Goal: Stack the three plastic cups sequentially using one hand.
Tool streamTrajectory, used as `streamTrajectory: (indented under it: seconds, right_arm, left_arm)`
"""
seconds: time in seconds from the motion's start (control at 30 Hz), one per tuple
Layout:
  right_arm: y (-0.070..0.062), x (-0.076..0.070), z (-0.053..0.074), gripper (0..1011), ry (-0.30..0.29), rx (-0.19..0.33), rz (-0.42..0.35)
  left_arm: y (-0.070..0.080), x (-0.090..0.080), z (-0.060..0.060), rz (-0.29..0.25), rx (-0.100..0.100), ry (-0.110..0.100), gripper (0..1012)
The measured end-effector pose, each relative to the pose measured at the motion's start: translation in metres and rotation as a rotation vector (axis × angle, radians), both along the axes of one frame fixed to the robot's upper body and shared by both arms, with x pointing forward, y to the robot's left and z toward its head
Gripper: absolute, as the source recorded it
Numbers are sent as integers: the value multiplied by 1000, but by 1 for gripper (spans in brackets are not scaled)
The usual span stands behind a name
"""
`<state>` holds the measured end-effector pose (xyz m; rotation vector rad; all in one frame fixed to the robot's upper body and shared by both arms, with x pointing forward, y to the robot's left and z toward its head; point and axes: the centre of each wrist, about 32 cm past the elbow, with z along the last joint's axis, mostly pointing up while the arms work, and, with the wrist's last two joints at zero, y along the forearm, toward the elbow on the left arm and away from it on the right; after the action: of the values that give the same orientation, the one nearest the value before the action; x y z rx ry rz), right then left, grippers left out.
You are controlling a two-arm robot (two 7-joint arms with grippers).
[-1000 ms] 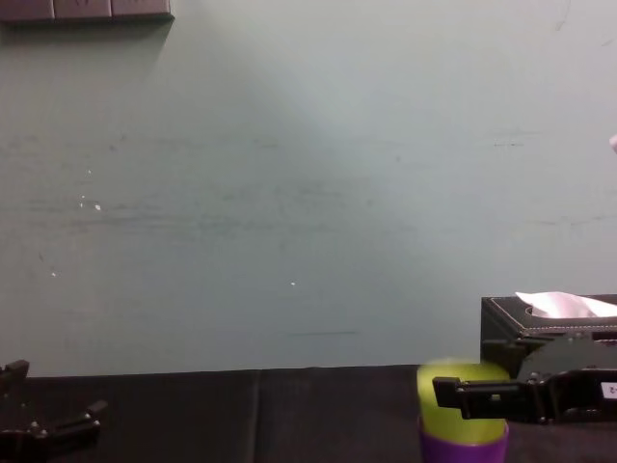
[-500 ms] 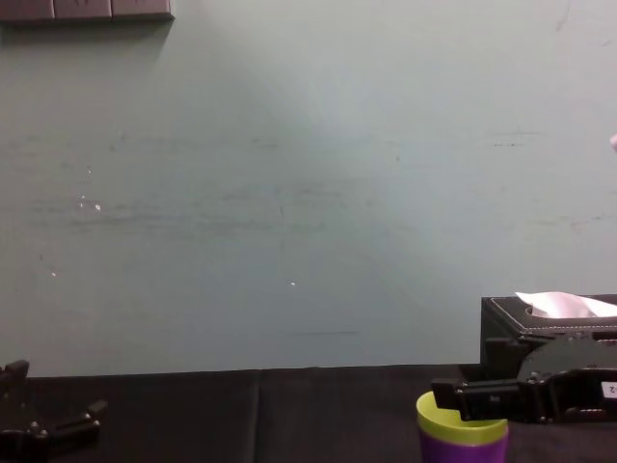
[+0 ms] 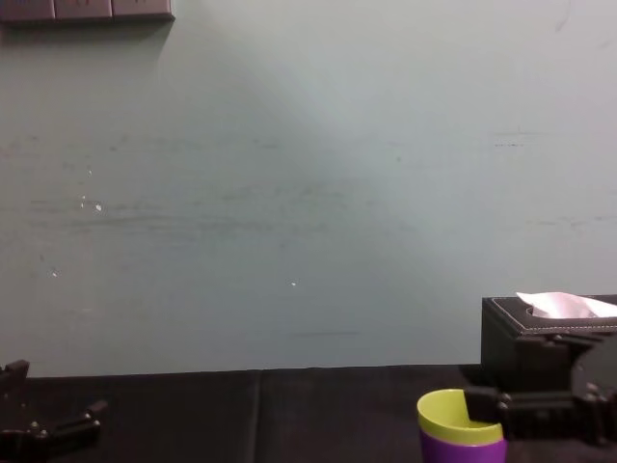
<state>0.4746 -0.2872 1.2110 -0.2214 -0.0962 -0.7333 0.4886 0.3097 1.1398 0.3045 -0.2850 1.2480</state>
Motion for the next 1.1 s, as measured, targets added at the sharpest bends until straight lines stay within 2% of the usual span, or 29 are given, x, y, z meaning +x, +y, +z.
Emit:
streamTrajectory:
  seconds: [0.27,0.5,0.77,1.1]
  right_arm:
    - [-10,-28,-6,1003,24,2,76]
    - [-16,-41,-15,1003,55,-1,112]
    - [-19,-45,-29,1003,100,-13,133]
    - [-12,-38,-44,1003,140,-17,161]
  left_arm:
    - [0,0,0,0,0,0,1011]
    - [0,0,0,0,0,0,1011]
    - [0,0,0,0,0,0,1011]
    - [0,0,0,0,0,0,1012]
